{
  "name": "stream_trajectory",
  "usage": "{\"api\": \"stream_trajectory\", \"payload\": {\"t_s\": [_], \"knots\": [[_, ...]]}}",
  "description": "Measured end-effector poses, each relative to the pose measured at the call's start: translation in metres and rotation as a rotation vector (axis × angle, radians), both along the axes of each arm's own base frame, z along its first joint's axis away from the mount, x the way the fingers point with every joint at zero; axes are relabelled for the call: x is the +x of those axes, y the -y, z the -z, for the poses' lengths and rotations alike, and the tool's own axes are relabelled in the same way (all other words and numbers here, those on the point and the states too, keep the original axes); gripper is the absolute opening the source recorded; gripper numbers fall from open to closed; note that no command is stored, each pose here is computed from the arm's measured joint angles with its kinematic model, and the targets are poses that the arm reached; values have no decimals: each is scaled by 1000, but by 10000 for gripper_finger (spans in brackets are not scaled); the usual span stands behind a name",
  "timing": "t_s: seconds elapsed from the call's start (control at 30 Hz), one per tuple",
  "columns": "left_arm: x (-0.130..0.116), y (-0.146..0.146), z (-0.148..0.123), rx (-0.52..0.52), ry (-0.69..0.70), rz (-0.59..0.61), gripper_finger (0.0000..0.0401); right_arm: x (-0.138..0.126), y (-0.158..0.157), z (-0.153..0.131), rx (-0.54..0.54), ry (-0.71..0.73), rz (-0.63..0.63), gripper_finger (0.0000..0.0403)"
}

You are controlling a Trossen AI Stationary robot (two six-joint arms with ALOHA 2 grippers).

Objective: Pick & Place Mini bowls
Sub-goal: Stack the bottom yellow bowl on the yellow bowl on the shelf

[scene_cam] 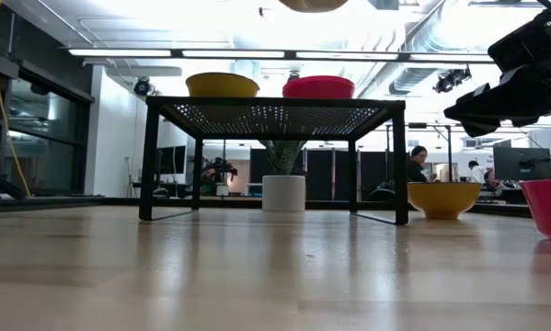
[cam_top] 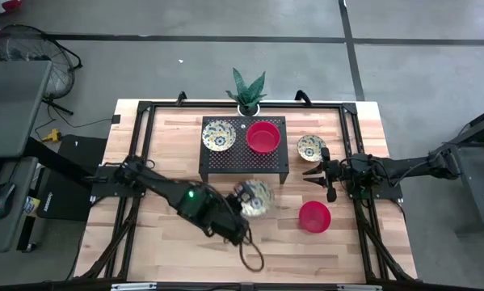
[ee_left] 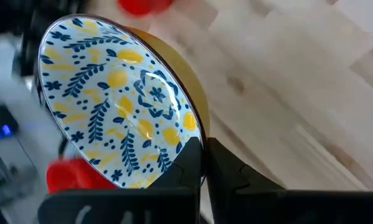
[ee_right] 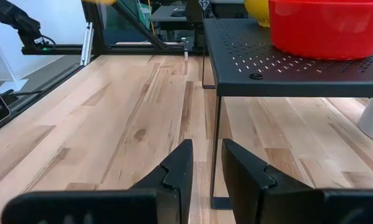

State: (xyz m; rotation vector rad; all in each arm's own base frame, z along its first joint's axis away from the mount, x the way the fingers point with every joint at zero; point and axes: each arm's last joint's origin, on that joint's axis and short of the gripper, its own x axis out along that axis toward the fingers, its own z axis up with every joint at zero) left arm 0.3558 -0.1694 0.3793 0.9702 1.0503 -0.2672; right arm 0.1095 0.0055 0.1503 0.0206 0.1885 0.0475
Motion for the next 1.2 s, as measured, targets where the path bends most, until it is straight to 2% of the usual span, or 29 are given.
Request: {"api": "stream_trajectory", "payload": {"t_s": [0.2,0.47,0.63,1.03,1.2], "knots": [[-13,-36,-18,5,37,-223,0,0,0,0,0,0,0,73],[-13,-86,-36,-93,129,-470,0,0,0,0,0,0,0,73],[-6,-115,-34,-140,105,-545,0,0,0,0,0,-1,0,73],[-2,-172,-33,-177,77,-652,0,0,0,0,0,0,0,73],[-14,-186,-40,-193,86,-684,0,0,0,0,0,0,0,73]]}}
